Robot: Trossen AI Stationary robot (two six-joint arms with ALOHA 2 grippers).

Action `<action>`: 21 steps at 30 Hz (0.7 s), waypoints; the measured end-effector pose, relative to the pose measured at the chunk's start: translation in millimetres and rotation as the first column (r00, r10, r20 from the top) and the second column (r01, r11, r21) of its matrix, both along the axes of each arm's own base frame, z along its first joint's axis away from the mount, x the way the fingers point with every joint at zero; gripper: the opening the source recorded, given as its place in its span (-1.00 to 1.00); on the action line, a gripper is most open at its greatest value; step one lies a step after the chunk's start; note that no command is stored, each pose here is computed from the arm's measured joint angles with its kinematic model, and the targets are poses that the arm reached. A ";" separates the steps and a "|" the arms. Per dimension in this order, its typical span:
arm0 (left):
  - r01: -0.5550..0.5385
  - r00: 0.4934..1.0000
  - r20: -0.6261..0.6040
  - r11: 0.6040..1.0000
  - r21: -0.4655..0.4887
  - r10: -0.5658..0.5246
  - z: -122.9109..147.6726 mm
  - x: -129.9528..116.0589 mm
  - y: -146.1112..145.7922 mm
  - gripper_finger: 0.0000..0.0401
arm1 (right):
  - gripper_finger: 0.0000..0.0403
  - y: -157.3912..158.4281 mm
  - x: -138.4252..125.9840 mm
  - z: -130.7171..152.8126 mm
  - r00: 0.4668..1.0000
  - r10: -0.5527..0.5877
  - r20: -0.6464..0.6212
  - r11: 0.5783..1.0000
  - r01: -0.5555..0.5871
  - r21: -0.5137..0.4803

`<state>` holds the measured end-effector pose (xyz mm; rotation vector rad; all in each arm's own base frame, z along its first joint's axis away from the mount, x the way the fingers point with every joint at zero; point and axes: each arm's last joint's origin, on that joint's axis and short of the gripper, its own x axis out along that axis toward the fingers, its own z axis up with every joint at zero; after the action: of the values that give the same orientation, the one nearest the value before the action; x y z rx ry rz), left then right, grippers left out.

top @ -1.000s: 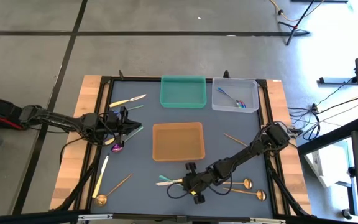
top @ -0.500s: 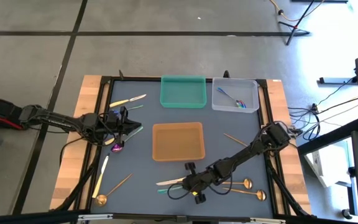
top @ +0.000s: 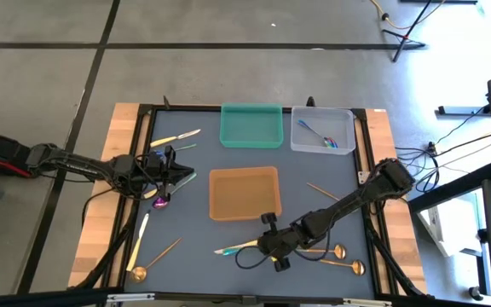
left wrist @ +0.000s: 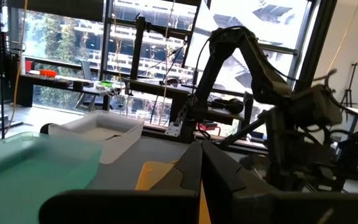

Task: Sort silverware by color (type)
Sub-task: Put the blue spoon into the transparent bin

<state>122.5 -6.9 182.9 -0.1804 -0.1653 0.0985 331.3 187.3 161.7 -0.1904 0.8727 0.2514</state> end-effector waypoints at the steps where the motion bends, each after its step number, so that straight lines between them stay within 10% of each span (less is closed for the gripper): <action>1: 0.000 1.000 -0.001 1.000 0.000 0.000 -0.1 0.0 0.0 -0.99 | -0.99 -2.0 -3.5 2.8 1.000 0.003 -0.006 1.000 -0.003 -0.006; 21: -0.007 1.000 0.000 1.000 -0.001 0.007 0.0 0.0 0.2 -0.99 | -0.98 -119.4 -126.3 51.4 0.911 -0.301 0.282 0.951 0.307 0.023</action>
<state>122.5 -6.7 183.0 -0.1807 -0.1660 0.1056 205.1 67.9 213.0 -0.1047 0.6084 -0.0779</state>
